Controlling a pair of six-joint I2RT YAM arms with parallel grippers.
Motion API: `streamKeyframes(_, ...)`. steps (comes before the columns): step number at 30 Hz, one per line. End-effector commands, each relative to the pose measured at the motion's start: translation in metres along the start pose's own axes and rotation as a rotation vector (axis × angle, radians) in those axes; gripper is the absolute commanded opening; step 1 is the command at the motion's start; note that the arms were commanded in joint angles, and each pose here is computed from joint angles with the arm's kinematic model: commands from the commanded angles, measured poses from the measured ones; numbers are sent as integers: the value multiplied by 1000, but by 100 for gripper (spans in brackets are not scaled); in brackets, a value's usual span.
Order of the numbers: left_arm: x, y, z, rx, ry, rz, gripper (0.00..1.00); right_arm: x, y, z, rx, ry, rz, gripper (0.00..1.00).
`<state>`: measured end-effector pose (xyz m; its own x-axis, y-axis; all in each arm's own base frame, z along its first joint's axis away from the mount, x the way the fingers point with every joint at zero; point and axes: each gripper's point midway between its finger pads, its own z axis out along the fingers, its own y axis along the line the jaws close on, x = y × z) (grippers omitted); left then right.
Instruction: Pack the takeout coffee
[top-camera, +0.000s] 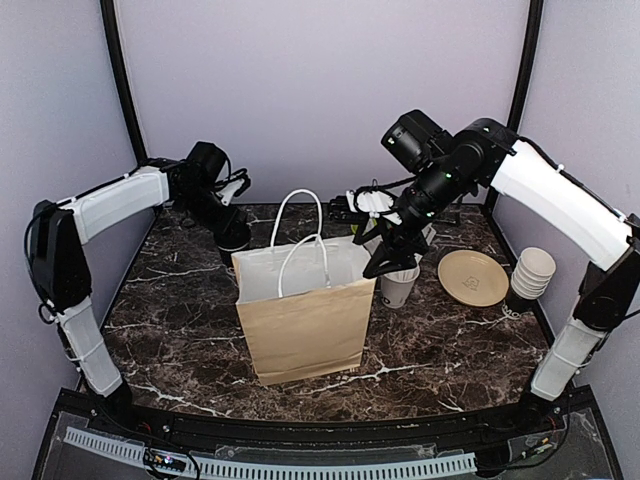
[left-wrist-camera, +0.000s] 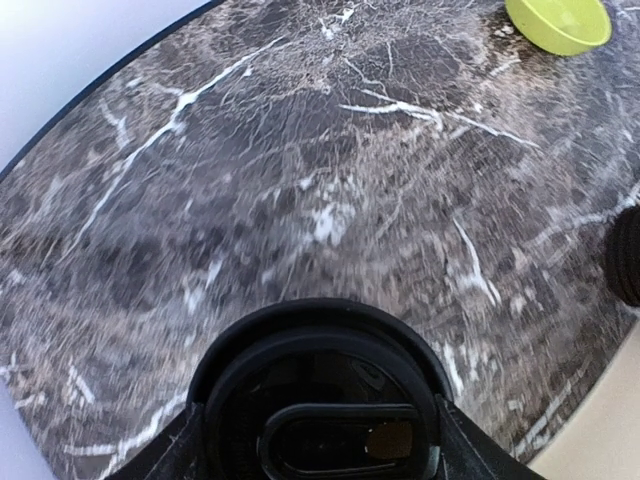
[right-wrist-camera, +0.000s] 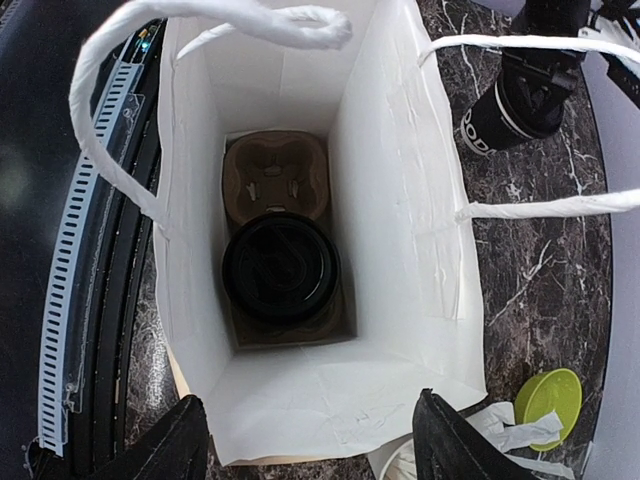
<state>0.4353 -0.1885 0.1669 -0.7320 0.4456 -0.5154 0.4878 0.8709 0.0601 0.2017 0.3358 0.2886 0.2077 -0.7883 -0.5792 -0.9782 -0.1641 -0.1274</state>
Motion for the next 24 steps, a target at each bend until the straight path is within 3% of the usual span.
streamKeyframes(1, 19, -2, -71, -12, -79, -48, 64, -3, -6, -6, 31, -13, 2, 70)
streamKeyframes(8, 85, -34, -96, 109, -95, -233, 63, -7, -9, -8, 38, -23, -3, 71)
streamKeyframes(13, 131, -42, -102, 92, -41, -286, 63, -9, -9, -8, 36, -29, -1, 71)
streamKeyframes(24, 171, -69, -76, 91, 63, -311, 62, -10, -8, -11, 39, -37, 2, 71)
